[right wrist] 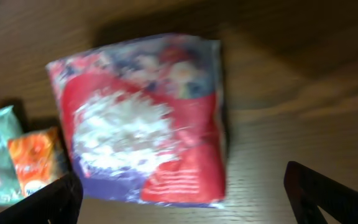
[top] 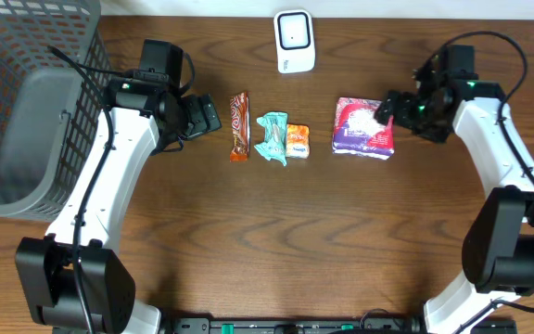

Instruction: Scan the item barcode

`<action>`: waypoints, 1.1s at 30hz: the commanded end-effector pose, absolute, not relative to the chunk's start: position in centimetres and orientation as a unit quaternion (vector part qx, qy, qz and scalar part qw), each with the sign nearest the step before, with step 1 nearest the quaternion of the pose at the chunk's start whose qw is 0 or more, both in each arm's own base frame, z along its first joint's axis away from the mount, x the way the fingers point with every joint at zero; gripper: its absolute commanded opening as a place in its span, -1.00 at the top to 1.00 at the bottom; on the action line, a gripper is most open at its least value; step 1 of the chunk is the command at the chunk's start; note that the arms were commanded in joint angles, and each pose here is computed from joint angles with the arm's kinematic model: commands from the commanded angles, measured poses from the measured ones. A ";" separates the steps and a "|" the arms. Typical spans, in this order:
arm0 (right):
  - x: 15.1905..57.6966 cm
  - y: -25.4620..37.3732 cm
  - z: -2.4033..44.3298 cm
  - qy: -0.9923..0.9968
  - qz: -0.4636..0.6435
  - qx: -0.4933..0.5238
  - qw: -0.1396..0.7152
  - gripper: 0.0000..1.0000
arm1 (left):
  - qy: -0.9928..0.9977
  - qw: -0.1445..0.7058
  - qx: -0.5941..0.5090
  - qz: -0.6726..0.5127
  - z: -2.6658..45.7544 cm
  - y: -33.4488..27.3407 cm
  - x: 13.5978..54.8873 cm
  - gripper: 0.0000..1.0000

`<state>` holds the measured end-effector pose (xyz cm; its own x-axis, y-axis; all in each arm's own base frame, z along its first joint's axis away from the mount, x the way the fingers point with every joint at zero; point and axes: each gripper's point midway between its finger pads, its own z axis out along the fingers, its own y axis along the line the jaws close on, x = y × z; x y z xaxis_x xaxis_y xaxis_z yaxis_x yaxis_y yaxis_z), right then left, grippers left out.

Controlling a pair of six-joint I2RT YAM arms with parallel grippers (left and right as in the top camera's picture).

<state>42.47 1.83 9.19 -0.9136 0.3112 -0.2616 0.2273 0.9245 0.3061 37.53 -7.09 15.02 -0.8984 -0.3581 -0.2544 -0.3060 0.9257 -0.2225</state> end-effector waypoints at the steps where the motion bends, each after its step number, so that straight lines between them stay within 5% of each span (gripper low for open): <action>1: 43.0 0.4 10.5 0.962 0.128 0.170 0.173 -0.99 | 0.970 0.152 -0.173 -0.084 15.3 -6.9 37.7 -0.96; 33: 44.3 -0.9 11.5 0.960 0.113 0.155 0.206 -0.99 | 0.970 0.152 -0.173 -0.084 15.3 -6.9 37.7 -0.95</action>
